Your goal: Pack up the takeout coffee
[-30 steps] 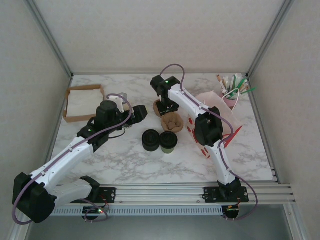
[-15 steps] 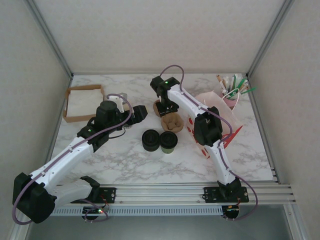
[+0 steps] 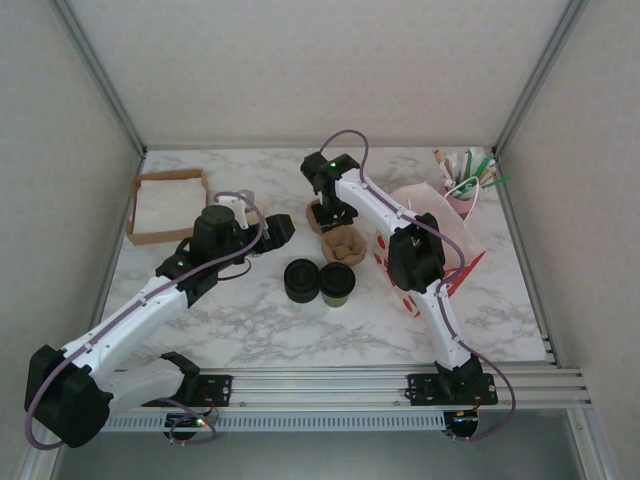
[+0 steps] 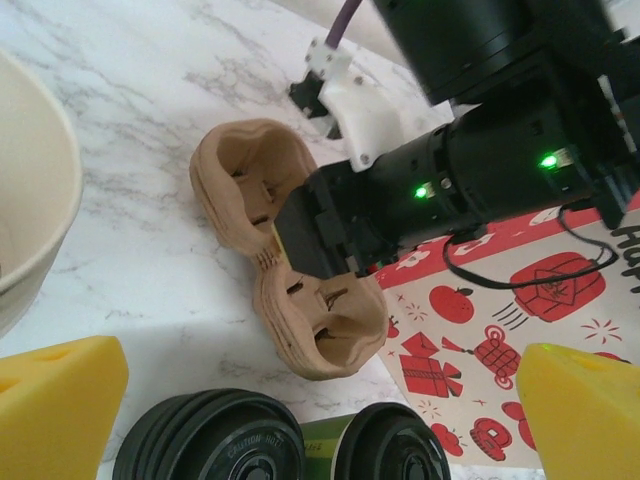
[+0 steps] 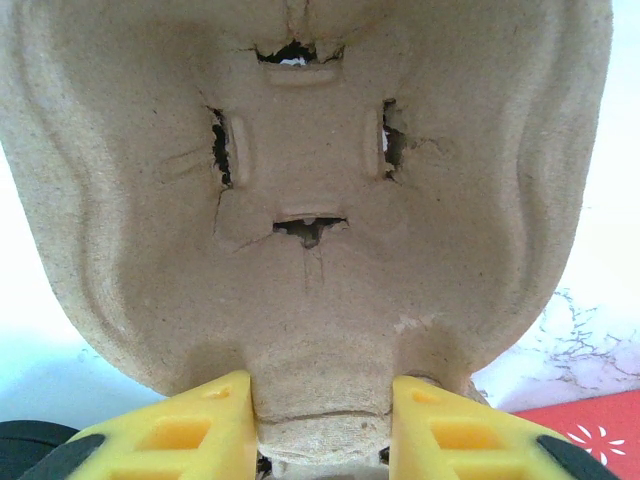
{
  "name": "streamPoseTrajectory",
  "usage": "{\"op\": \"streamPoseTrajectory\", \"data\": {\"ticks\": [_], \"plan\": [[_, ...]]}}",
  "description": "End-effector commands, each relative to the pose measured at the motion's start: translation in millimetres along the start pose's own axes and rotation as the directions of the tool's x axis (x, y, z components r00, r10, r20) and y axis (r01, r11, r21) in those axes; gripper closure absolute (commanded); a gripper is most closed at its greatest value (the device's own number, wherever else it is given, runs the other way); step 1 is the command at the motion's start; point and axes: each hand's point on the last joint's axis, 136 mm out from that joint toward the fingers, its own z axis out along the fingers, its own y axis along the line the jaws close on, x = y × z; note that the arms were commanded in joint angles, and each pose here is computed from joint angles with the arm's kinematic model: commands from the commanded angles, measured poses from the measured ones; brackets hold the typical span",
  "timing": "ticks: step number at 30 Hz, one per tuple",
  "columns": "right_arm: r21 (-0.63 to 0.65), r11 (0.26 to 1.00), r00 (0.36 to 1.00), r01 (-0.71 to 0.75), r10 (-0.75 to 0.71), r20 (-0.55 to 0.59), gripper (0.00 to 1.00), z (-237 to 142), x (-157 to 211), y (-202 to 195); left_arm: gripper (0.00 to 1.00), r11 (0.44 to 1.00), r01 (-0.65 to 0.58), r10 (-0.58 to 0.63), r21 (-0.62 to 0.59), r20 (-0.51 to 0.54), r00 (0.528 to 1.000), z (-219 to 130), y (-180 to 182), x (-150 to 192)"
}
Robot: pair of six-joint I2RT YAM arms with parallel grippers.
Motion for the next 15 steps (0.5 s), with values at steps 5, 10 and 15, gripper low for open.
{"op": "streamPoseTrajectory", "data": {"ticks": [5, 10, 15], "plan": [[-0.046, 0.999, 0.999, -0.006, 0.008, 0.049, 0.67, -31, 0, 0, 0.08, 0.992, 0.113, -0.112, 0.049, -0.036, 0.993, 7, 8, 20], [-0.069, 0.998, 0.998, -0.005, 0.009, 0.061, 0.68, -38, 2, 2, 0.22, 0.99, 0.136, -0.134, 0.047, -0.048, 0.99, 9, 12, 27], [-0.074, 0.997, 0.998, -0.008, 0.013, 0.069, 0.68, -42, 3, 2, 0.31, 0.988, 0.146, -0.143, 0.046, -0.052, 0.988, 10, 14, 30]]}}
